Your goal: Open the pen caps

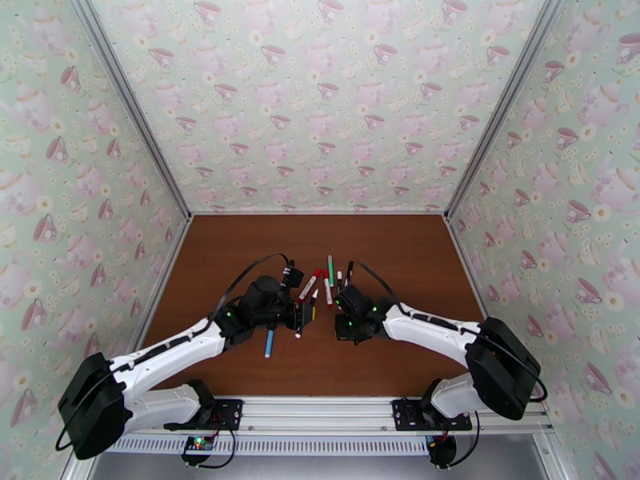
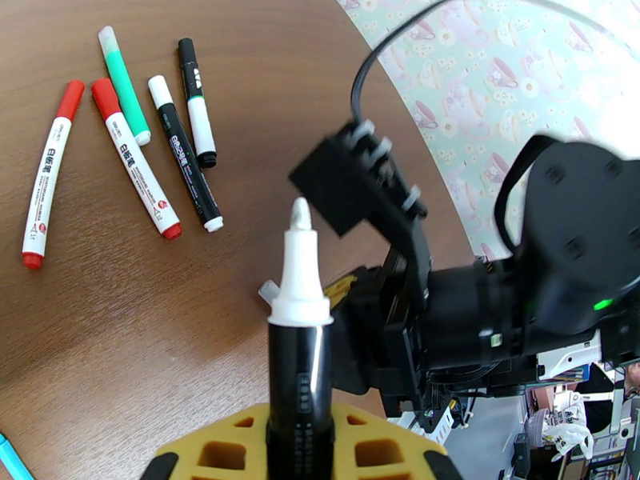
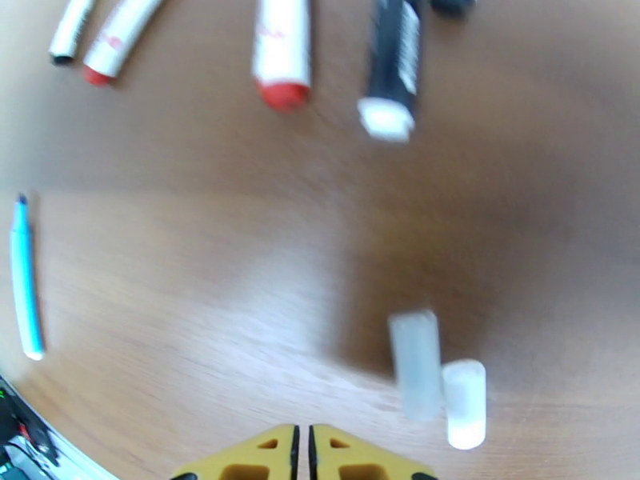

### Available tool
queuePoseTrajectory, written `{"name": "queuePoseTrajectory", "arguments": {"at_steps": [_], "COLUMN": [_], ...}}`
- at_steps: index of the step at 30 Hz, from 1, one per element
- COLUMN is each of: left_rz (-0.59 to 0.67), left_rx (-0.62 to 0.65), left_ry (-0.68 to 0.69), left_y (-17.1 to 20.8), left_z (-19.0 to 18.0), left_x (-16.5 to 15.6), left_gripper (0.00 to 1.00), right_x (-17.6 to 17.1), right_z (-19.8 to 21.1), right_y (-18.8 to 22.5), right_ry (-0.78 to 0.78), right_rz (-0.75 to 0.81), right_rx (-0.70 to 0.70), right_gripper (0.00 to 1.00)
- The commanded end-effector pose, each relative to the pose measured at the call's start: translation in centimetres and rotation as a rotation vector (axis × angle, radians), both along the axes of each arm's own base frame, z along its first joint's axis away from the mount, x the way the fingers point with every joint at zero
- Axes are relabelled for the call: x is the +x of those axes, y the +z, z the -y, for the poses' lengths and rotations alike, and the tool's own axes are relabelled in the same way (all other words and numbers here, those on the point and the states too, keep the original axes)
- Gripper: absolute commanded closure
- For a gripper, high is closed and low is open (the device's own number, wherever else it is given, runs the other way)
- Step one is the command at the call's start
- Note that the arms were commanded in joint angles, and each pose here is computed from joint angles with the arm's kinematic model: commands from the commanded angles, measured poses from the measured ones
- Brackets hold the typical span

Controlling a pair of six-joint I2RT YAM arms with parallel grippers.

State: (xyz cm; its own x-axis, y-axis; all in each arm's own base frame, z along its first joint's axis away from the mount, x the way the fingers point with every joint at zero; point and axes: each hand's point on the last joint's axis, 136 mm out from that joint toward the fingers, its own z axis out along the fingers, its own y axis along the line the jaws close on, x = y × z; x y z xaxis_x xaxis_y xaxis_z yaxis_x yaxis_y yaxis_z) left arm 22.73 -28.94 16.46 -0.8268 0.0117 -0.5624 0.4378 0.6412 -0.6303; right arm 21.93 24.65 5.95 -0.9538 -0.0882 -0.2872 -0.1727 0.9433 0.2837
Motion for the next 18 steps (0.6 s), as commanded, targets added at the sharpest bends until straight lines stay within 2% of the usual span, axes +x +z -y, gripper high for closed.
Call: {"name": "queuePoseTrajectory", "arguments": {"at_steps": [1, 18], "left_rz": [0.006, 0.010], "left_rx": [-0.010, -0.003], "left_ry": [0.016, 0.034], "left_y": [0.3, 0.5], "left_z": [-0.2, -0.9], "left_x": [0.3, 0.1], "left_gripper": [1.00, 1.00], "right_x": [1.3, 2.2], "right_z": [-0.5, 2.0], "right_y": [0.0, -3.1], "right_ry": [-0.023, -0.127], "right_rz": [0.020, -0.018], "right_rx": [-0.035, -0.194], "right_gripper": [0.87, 0.89]}}
